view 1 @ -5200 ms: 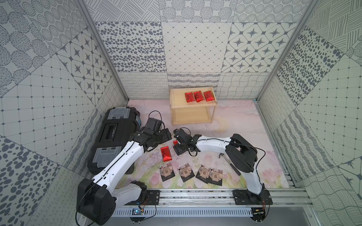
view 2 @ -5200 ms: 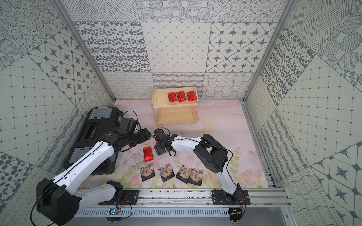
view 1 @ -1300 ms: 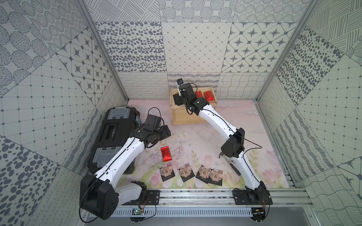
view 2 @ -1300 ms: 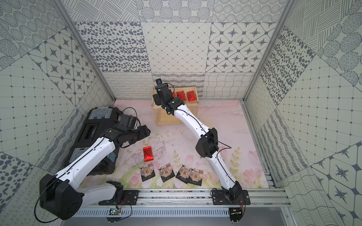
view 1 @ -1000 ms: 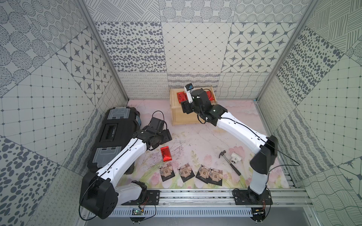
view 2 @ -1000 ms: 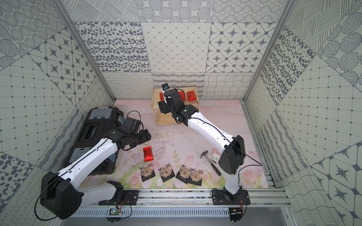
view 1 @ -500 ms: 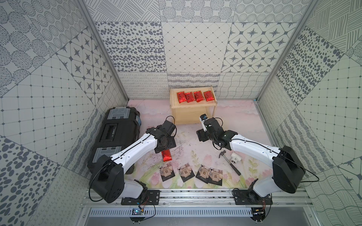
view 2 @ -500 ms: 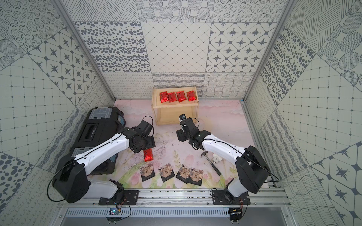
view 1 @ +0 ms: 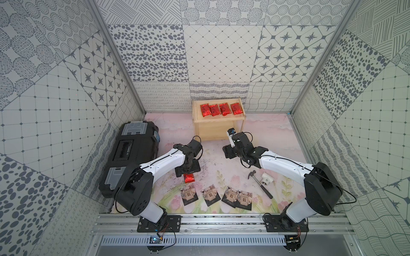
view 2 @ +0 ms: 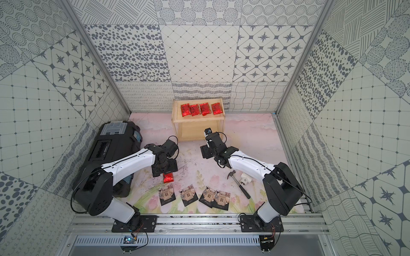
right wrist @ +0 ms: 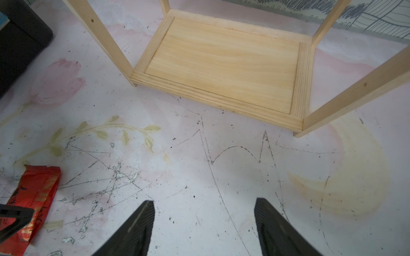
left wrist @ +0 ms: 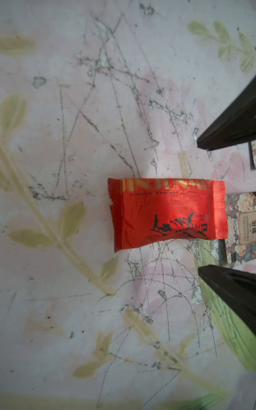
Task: Place the tea bags on the shelf by color
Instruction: Pick up the tea bag from the center of the board.
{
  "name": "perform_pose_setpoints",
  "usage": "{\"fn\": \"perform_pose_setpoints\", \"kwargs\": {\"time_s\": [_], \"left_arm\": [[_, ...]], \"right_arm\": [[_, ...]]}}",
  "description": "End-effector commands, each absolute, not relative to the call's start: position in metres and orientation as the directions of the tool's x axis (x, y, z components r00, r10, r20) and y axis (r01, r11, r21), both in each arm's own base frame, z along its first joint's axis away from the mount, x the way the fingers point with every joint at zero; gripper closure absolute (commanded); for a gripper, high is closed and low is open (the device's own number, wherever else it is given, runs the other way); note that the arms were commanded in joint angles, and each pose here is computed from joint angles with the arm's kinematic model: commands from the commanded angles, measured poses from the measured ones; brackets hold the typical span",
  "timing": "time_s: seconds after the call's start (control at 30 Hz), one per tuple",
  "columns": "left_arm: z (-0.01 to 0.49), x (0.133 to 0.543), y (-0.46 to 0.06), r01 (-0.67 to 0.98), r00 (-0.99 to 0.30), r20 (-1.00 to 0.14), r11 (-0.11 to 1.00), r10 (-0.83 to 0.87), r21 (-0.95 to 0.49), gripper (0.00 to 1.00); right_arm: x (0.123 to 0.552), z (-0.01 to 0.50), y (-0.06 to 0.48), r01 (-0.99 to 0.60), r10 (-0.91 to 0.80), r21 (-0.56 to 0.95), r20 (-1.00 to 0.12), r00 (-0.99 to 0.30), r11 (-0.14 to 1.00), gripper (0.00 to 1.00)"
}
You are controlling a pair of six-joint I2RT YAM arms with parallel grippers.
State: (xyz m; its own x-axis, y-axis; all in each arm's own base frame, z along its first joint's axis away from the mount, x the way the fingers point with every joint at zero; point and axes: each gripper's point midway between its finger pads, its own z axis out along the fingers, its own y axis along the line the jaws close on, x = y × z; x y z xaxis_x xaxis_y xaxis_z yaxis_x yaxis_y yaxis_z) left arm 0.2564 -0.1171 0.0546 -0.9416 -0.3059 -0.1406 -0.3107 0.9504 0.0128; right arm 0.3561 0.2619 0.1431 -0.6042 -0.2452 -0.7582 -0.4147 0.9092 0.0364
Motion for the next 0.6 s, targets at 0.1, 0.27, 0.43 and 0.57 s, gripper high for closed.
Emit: {"fn": "perform_pose_setpoints", "kwargs": {"time_s": [0.1,0.27,0.43,0.57], "left_arm": [[0.035,0.257,-0.123,-0.278,-0.955,-0.109,0.960,-0.275,0.013,0.17],[0.025,0.258,-0.122,-0.289,-0.953,-0.100,0.957,-0.285,0.023,0.20],[0.020,0.257,-0.118,-0.292,-0.953,-0.098,0.955,-0.287,0.043,0.25],[0.018,0.258,-0.113,-0.303,-0.949,-0.104,0.952,-0.297,0.050,0.31]], "right_arm": [[0.363,0.147,0.270,-0.409,-0.212,0.066,-0.774,-0.597,0.910,0.24],[0.362,0.144,0.268,-0.400,-0.210,0.066,-0.767,-0.607,0.914,0.25],[0.362,0.141,0.267,-0.393,-0.211,0.062,-0.761,-0.613,0.917,0.25],[0.362,0.139,0.267,-0.390,-0.211,0.064,-0.755,-0.621,0.919,0.25]]}}
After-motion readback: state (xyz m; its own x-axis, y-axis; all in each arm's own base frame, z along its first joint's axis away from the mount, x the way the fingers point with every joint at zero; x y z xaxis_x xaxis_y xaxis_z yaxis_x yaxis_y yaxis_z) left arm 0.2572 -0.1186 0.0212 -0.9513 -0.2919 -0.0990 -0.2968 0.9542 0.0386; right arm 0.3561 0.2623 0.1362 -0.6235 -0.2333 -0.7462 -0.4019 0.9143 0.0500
